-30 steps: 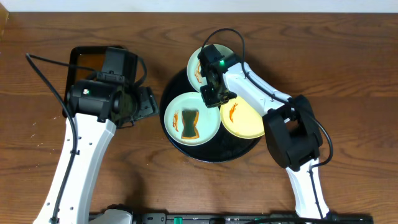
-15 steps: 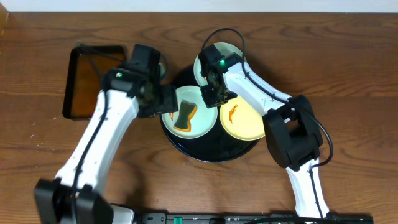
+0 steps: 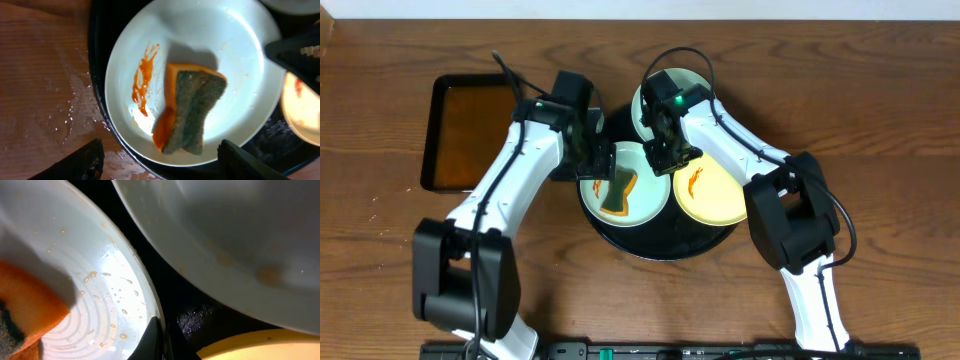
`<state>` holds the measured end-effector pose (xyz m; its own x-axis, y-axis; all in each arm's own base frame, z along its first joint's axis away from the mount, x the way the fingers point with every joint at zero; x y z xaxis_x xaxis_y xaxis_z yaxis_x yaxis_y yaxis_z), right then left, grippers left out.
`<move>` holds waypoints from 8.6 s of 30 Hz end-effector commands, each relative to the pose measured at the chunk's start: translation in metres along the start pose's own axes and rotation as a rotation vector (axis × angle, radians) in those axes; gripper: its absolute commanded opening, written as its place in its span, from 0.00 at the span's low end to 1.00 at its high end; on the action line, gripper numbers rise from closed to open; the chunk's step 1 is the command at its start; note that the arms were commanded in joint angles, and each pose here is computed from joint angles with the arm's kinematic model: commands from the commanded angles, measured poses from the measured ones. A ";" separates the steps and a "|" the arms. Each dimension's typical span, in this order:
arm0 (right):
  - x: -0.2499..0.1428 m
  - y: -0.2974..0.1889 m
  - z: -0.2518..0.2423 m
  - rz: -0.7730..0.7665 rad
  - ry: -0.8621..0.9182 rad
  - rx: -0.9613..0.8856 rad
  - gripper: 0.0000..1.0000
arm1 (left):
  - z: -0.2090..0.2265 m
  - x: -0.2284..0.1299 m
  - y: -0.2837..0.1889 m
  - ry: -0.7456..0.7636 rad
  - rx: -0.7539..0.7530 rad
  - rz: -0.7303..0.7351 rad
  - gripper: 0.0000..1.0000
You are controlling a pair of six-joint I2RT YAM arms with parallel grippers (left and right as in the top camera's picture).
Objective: Clean dirty plates on tray and stack at the side
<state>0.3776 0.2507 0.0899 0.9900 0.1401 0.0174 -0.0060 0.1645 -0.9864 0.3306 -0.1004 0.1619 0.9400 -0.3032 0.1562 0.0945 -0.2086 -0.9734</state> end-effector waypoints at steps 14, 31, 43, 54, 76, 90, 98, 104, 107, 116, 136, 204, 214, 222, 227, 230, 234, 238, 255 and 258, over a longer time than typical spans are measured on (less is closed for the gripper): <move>-0.004 -0.001 0.013 0.044 -0.077 0.113 0.02 | -0.007 0.001 0.038 0.102 -0.099 0.079 0.69; -0.004 -0.001 0.013 0.045 -0.076 0.112 0.03 | -0.028 -0.003 0.058 0.064 -0.127 0.147 0.59; -0.004 -0.001 0.013 0.046 -0.075 0.111 0.04 | -0.026 -0.020 0.080 -0.002 -0.117 0.170 0.52; -0.003 -0.001 0.013 0.040 -0.077 0.113 0.07 | -0.029 -0.018 0.065 -0.049 -0.115 0.135 0.08; -0.003 -0.001 0.005 0.029 -0.058 0.033 0.01 | -0.028 -0.026 0.086 -0.158 -0.145 0.060 0.08; 0.000 -0.027 0.004 0.027 -0.033 -0.037 0.01 | -0.033 -0.017 0.075 -0.147 -0.183 0.019 0.08; 0.000 -0.025 0.005 0.025 -0.035 -0.036 0.01 | -0.036 -0.012 0.069 -0.132 -0.190 -0.024 0.08; -0.002 -0.021 0.003 0.031 -0.034 -0.047 0.08 | -0.038 -0.006 0.070 -0.117 -0.194 -0.060 0.08; -0.004 -0.020 0.002 0.044 -0.032 -0.052 0.18 | -0.038 -0.006 0.070 -0.117 -0.193 -0.059 0.08; -0.010 -0.010 0.001 0.060 -0.027 -0.059 0.14 | -0.038 -0.007 0.070 -0.118 -0.194 -0.055 0.07; -0.010 0.014 -0.002 0.027 0.002 -0.045 0.01 | -0.044 -0.005 0.066 -0.109 -0.265 -0.066 0.07; -0.011 0.014 0.000 0.029 -0.004 -0.046 0.01 | 0.008 -0.032 0.093 -0.309 0.369 0.044 0.07; -0.011 0.014 0.000 0.027 -0.004 -0.045 0.01 | 0.014 -0.023 0.054 -0.272 0.469 -0.030 0.08; -0.011 0.014 0.000 0.025 -0.004 -0.044 0.01 | 0.005 -0.015 0.025 -0.288 0.405 -0.139 0.07; -0.011 0.014 0.000 0.025 -0.004 -0.044 0.01 | -0.014 -0.011 0.045 -0.284 0.159 -0.135 0.07; -0.011 0.014 0.000 0.025 -0.004 -0.044 0.01 | -0.026 -0.010 0.060 -0.272 0.034 -0.126 0.07; -0.011 0.014 0.000 0.026 -0.005 -0.044 0.01 | -0.033 -0.019 0.085 -0.303 0.020 -0.067 0.07; -0.011 0.014 0.000 0.029 -0.004 -0.046 0.01 | -0.028 -0.029 0.098 -0.299 0.055 0.004 0.07; -0.011 0.014 0.000 0.029 -0.004 -0.046 0.01 | 0.015 -0.022 0.042 -0.208 0.626 -0.032 0.08; -0.011 0.014 0.000 0.029 -0.004 -0.046 0.01 | 0.012 -0.019 0.029 -0.217 0.610 -0.082 0.08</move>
<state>0.3700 0.2549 0.0858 0.9880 0.1546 0.0066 -0.0191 0.1647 -0.9862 0.3130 -0.1003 0.1051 0.9793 -0.0941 0.1792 0.1992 0.2919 -0.9355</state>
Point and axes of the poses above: each gripper's point midway between its finger pads, its own y axis out along the fingers, its own z axis along the line the jaws close on, x = y × z, the point moved 8 cm from there along -y, back along the fingers, and after that the axes turned 15 degrees about y, right-handed, at the moved point
